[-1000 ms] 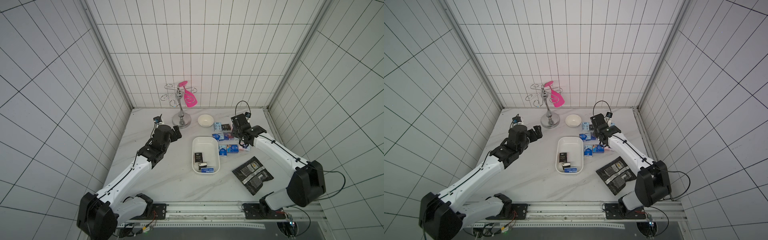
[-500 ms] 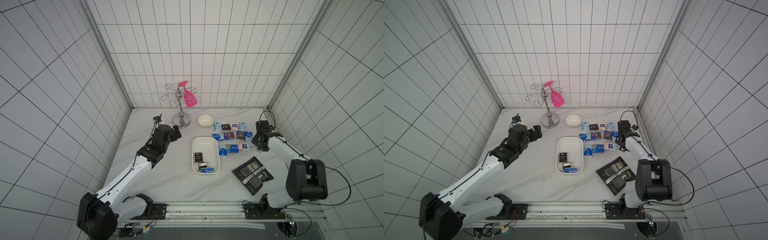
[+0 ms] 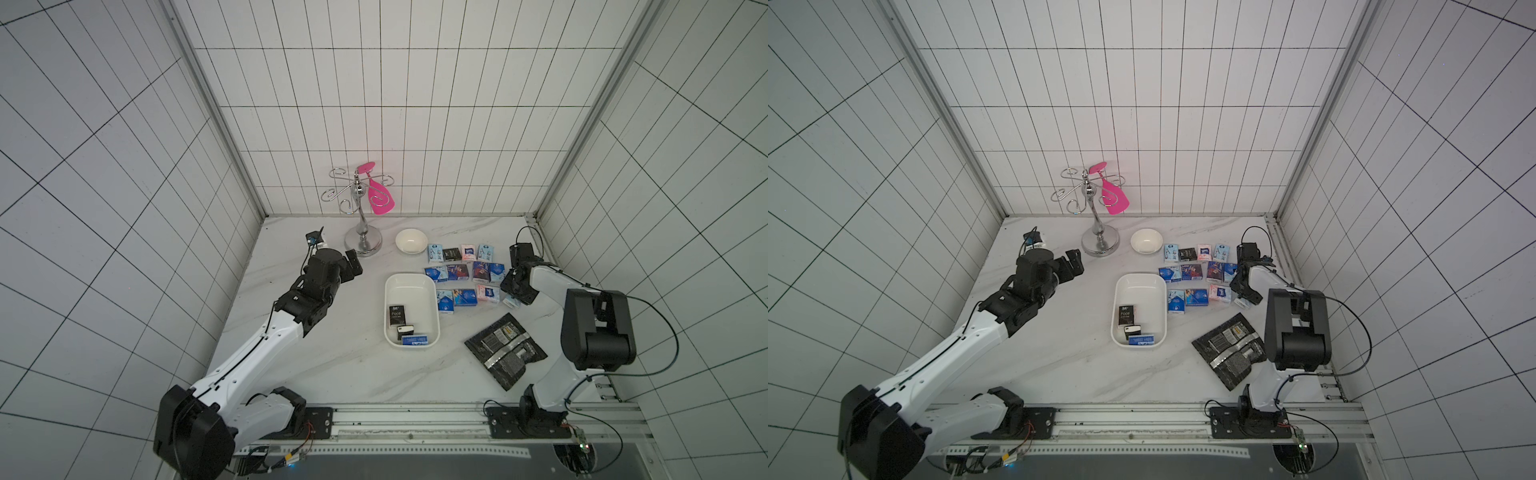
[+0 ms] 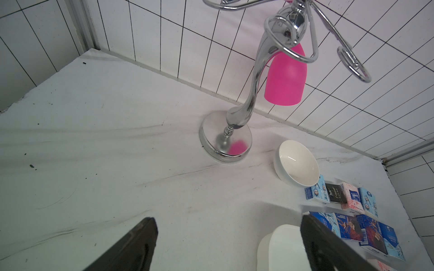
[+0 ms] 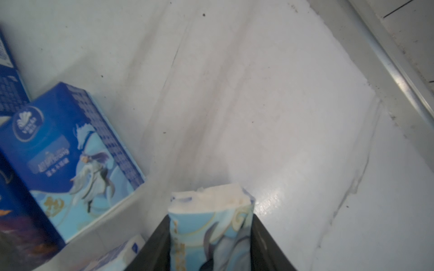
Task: Take the pocket tissues out of the storage box
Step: Place the pocket tissues at the center of the board, then pick up the pocket tissues from the storage box, then place the pocket tissues at the center of the board, then pick up the pocket tissues from the storage box.
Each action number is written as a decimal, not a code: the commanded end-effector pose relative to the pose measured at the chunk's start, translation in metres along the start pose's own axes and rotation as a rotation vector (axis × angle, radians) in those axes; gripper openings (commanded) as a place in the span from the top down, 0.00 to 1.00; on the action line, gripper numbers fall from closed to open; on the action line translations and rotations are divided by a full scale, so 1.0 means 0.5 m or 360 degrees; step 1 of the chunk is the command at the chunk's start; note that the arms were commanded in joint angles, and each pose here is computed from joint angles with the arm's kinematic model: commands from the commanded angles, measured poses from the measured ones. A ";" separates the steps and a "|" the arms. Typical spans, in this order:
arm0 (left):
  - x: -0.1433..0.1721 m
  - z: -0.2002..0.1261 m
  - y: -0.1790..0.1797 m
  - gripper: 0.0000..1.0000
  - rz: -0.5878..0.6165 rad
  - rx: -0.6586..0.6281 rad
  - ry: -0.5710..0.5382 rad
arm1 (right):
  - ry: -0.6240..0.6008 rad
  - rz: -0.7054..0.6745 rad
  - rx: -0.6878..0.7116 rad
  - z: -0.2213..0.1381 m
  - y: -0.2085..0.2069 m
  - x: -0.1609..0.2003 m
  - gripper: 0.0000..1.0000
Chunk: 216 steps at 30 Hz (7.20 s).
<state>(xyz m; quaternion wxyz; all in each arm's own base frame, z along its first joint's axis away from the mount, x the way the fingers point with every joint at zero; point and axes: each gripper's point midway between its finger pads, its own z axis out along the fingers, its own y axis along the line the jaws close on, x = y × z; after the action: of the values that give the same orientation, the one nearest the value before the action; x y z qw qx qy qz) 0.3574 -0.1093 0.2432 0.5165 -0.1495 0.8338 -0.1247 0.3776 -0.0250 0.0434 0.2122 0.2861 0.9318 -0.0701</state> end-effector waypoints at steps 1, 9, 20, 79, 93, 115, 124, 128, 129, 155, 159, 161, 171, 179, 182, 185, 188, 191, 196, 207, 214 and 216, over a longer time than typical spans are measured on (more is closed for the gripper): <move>-0.019 -0.007 -0.004 0.01 0.0015 -0.0007 -0.0044 | -0.0017 -0.0003 -0.0045 -0.001 0.020 -0.029 0.49; -0.025 -0.013 0.005 0.01 0.0010 -0.0025 -0.0066 | -0.0014 -0.0012 -0.0040 -0.005 0.019 -0.031 0.43; -0.021 -0.010 0.006 0.02 0.0003 -0.0024 -0.0060 | -0.0152 -0.0099 -0.0097 -0.101 0.048 -0.071 0.37; -0.015 -0.004 0.013 0.01 0.0045 -0.0069 -0.0045 | -0.0070 -0.1408 -0.0981 -0.391 0.511 0.549 0.35; -0.011 -0.007 0.019 0.01 0.0041 -0.0077 -0.0046 | 0.0022 -0.1424 -0.0904 -0.327 0.514 0.588 0.36; -0.010 0.001 0.014 0.01 0.0036 -0.0075 -0.0036 | -0.0354 -0.1153 -0.0853 -0.419 0.454 0.284 0.48; -0.008 0.003 0.016 0.01 0.0045 -0.0083 -0.0039 | -0.0386 -0.0669 -0.0615 -0.307 0.319 -0.027 0.48; -0.009 0.005 0.014 0.01 0.0046 -0.0079 -0.0036 | -0.0331 -0.0454 -0.0507 -0.222 0.253 -0.110 0.48; -0.007 0.007 0.013 0.01 0.0046 -0.0077 -0.0030 | -0.0308 -0.0396 -0.0491 -0.198 0.238 -0.128 0.48; -0.004 0.011 0.010 0.01 0.0066 -0.0079 -0.0018 | 0.0035 -0.0119 -0.0357 0.078 0.211 -0.241 0.48; -0.005 0.011 0.009 0.02 0.0068 -0.0077 -0.0022 | 0.0068 -0.0128 -0.0330 0.099 0.208 -0.228 0.48; -0.005 0.010 0.011 0.01 0.0070 -0.0082 -0.0024 | 0.0085 -0.0130 -0.0319 0.108 0.205 -0.221 0.47; -0.005 0.009 0.012 0.02 0.0067 -0.0082 -0.0023 | 0.0089 -0.0136 -0.0314 0.102 0.198 -0.213 0.38; -0.004 0.007 0.013 0.01 0.0062 -0.0082 -0.0023 | -0.0053 -0.0150 -0.0342 0.009 0.192 -0.264 0.37; -0.002 0.008 0.013 0.01 0.0058 -0.0081 -0.0020 | -0.0152 -0.0175 -0.0344 -0.054 0.187 -0.282 0.36; 0.000 0.012 0.012 0.01 0.0058 -0.0082 -0.0015 | -0.0227 -0.0210 -0.0410 -0.128 0.193 -0.282 0.37; 0.002 0.016 0.012 0.01 0.0059 -0.0087 -0.0012 | -0.0267 -0.0329 -0.0515 -0.201 0.222 -0.241 0.36; 0.004 0.020 0.010 0.01 0.0062 -0.0089 -0.0005 | -0.0292 -0.0554 -0.0635 -0.271 0.268 -0.160 0.36; 0.009 0.024 0.011 0.01 0.0068 -0.0095 0.0005 | -0.0266 -0.0901 -0.0876 -0.377 0.330 0.021 0.36; 0.013 0.031 0.013 0.01 0.0059 -0.0104 0.0005 | 0.0009 -0.1378 -0.1234 -0.418 0.394 0.381 0.35; 0.006 0.021 0.018 0.01 0.0068 -0.0119 -0.0012 | 0.0084 -0.1526 -0.1229 -0.392 0.468 0.513 0.35; 0.004 0.019 0.019 0.02 0.0070 -0.0121 -0.0018 | 0.0082 -0.1547 -0.1200 -0.382 0.477 0.528 0.35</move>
<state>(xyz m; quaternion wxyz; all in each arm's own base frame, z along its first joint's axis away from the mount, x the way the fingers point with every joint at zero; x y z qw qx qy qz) 0.3638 -0.1038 0.2228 0.5045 -0.1489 0.8466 -0.0812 0.2412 0.3387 0.0950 0.2009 -0.2731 0.9230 0.1821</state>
